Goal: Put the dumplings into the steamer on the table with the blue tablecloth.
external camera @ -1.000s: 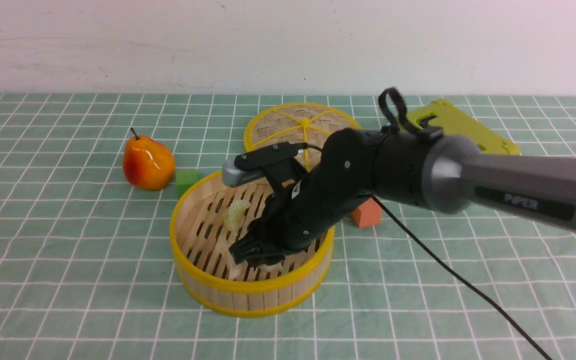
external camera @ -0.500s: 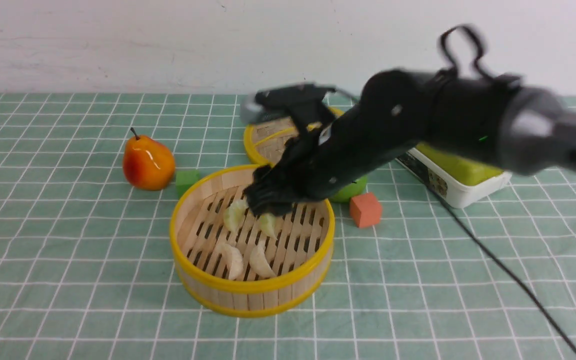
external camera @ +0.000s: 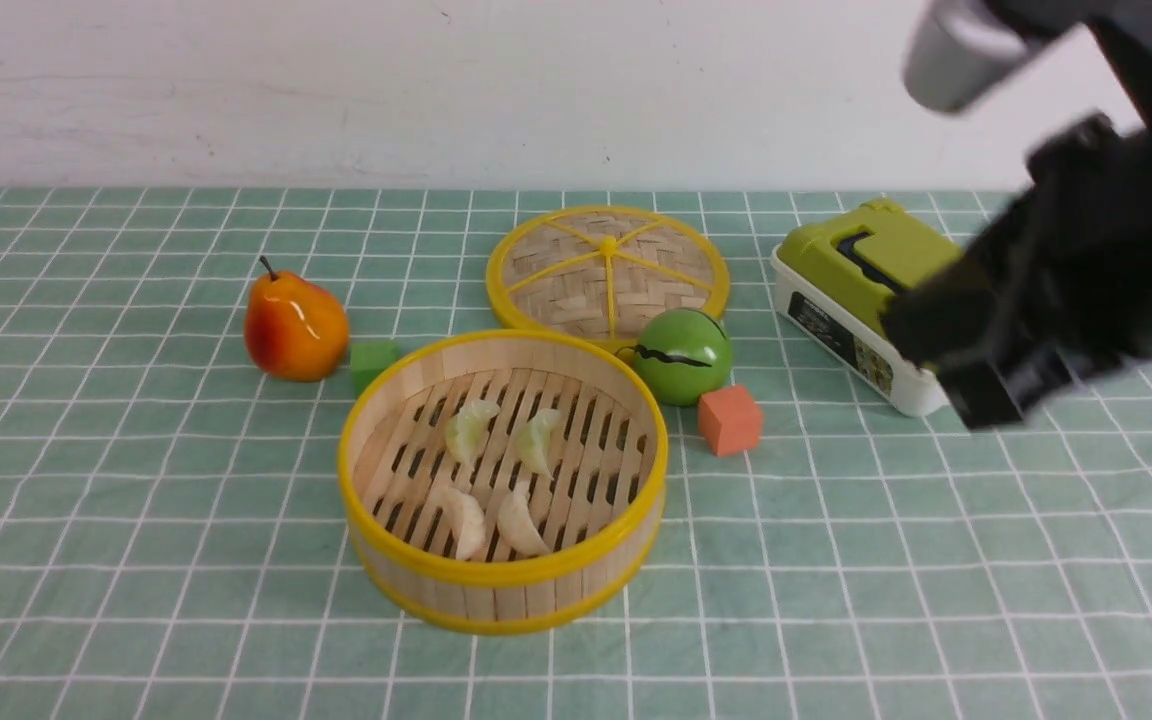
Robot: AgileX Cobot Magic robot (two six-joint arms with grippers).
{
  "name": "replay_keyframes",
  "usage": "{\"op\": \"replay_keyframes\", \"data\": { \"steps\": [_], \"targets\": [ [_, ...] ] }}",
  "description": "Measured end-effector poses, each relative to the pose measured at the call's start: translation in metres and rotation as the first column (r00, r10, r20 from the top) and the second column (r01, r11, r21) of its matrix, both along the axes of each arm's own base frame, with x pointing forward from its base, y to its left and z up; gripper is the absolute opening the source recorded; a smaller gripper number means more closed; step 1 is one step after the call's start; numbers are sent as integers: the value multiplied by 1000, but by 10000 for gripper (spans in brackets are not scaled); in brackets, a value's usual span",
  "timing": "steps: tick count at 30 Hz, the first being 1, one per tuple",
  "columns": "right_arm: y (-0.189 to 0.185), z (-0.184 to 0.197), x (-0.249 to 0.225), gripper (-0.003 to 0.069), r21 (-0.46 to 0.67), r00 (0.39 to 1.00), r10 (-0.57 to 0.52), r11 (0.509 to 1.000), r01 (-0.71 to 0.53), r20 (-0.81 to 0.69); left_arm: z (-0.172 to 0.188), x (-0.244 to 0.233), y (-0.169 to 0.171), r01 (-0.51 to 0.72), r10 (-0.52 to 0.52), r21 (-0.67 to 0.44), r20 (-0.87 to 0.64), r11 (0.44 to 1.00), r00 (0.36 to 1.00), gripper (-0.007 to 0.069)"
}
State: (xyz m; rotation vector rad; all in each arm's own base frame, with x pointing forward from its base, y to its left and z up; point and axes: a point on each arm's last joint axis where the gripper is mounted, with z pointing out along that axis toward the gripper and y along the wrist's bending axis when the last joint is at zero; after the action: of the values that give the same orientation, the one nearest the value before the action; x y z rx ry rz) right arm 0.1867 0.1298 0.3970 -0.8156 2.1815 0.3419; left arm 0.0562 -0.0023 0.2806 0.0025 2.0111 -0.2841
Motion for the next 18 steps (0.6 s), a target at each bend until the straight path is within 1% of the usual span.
{"op": "replay_keyframes", "data": {
  "steps": [4,7,10,11,12,15,17,18],
  "targets": [
    [-20,-26,-24,-8,13,998,-36,999,35,58,0,0,0,0,0,0,0,1000,1000,25],
    [-34,-69,-44,-6,78,988,-63,996,52,138,0,0,0,0,0,0,0,1000,1000,28],
    [-41,-102,-54,-3,109,984,-79,992,62,158,0,0,0,-1,1,0,-1,1000,1000,29],
    [-42,-107,-55,-3,111,984,-81,992,64,157,0,0,0,-1,1,0,-1,1000,1000,29],
    [-46,-127,-62,-3,109,985,-85,992,69,153,0,0,0,-1,1,1,-2,1000,1000,29],
    [-53,-146,-73,-2,110,987,-93,991,78,135,0,0,0,-1,1,1,-2,1000,1000,34],
    [-57,-148,-78,-2,107,984,-93,991,77,154,0,0,0,-1,1,1,-2,1000,1000,36],
    [-62,-146,-81,-2,100,978,-93,992,75,189,0,0,0,-1,1,1,-2,1000,1000,36]
  ]
}}
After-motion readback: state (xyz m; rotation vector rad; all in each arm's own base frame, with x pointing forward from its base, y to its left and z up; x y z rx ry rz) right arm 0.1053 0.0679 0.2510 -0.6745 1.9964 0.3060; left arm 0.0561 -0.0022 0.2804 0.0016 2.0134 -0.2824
